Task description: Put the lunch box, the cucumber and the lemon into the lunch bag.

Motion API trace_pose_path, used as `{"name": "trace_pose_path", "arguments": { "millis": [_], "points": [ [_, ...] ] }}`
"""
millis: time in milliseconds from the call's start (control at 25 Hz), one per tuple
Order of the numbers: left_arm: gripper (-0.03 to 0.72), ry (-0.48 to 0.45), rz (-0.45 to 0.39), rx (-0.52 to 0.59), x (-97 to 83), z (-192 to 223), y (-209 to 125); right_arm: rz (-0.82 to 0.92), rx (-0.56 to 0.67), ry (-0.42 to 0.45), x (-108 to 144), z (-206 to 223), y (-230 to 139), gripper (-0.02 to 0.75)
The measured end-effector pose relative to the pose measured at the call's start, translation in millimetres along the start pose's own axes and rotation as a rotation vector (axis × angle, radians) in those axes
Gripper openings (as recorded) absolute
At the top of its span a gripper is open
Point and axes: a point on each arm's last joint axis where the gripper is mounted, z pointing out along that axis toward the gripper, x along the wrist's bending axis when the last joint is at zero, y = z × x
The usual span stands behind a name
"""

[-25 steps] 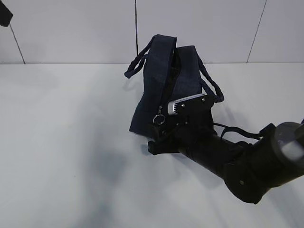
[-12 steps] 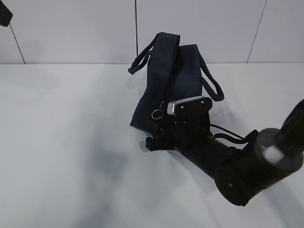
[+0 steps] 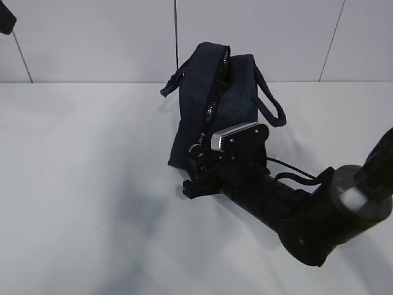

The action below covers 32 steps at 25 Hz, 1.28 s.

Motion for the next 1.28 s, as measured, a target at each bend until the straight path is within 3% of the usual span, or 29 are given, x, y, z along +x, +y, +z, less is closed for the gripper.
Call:
{"name": "trace_pose_path", "arguments": {
  "millis": [240,560,880,1120,1280],
  "points": [
    [0.237,0.000,0.000,0.000,0.0,0.0,0.0,-0.033,-0.040,0.103,9.5,0.1,4.0,0.439],
    [0.237,0.000,0.000,0.000,0.0,0.0,0.0,0.021,-0.019,0.009,0.8,0.8,2.3,0.439],
    [0.237,0.000,0.000,0.000,0.0,0.0,0.0,0.035,0.017,0.104,9.5,0.1,-0.9,0.439],
    [0.237,0.000,0.000,0.000,0.0,0.0,0.0,0.037,0.051,0.100,9.2,0.1,-4.0,0.433],
    [0.237,0.003,0.001,0.001,0.3,0.0,-0.1,0.063,0.080,0.056,4.8,-6.4,-11.0,0.370]
  ]
}}
